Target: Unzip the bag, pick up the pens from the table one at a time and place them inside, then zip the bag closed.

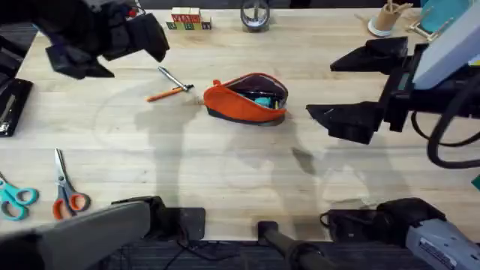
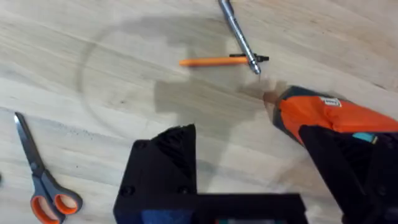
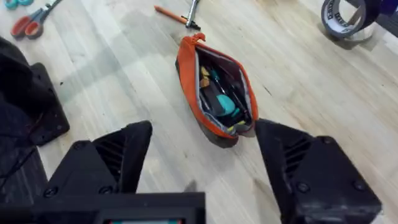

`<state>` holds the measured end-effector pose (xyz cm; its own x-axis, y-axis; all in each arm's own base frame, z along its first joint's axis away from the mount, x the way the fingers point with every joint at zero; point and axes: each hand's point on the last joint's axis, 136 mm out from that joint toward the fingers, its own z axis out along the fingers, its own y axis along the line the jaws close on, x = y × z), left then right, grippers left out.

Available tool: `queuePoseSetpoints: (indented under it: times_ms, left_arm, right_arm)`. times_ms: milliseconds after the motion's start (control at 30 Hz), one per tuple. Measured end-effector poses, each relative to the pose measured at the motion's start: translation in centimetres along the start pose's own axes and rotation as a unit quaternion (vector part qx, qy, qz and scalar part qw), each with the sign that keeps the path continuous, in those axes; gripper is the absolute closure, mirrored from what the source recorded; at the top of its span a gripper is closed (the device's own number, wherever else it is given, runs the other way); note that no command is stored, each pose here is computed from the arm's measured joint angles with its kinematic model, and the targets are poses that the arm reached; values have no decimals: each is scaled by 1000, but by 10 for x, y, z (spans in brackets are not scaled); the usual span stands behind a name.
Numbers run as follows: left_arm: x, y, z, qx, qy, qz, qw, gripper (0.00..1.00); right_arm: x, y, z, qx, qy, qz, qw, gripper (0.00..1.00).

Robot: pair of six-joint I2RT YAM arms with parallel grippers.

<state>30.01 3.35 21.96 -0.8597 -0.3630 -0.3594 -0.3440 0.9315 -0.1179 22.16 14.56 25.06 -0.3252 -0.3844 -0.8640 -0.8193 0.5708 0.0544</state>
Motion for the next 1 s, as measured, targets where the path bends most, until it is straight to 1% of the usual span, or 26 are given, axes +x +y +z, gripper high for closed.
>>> queuePoseSetpoints:
  times_ms: [167,333,433,567,800,900,1000]
  left_arm:
    - [-20,-6,18,-10,11,-8,1000,7]
    - [-39,-12,47,-6,17,-30,999,7]
    - [-43,-16,69,-2,31,-50,998,8]
    - [-49,-20,101,0,47,-88,995,7]
    - [-46,-20,144,-14,79,-166,983,8]
    - [-47,-21,157,-15,81,-183,980,8]
    - [-48,-21,167,-14,83,-193,978,8]
  right_arm:
    - [0,0,0,0,0,0,1000,4]
    - [0,0,0,0,0,0,1000,5]
    - [0,0,0,0,0,0,1000,4]
    - [0,0,0,0,0,0,1000,4]
    - [0,0,0,0,0,0,1000,4]
    - [0,0,0,0,0,0,1000,4]
    - [0,0,0,0,0,0,1000,4]
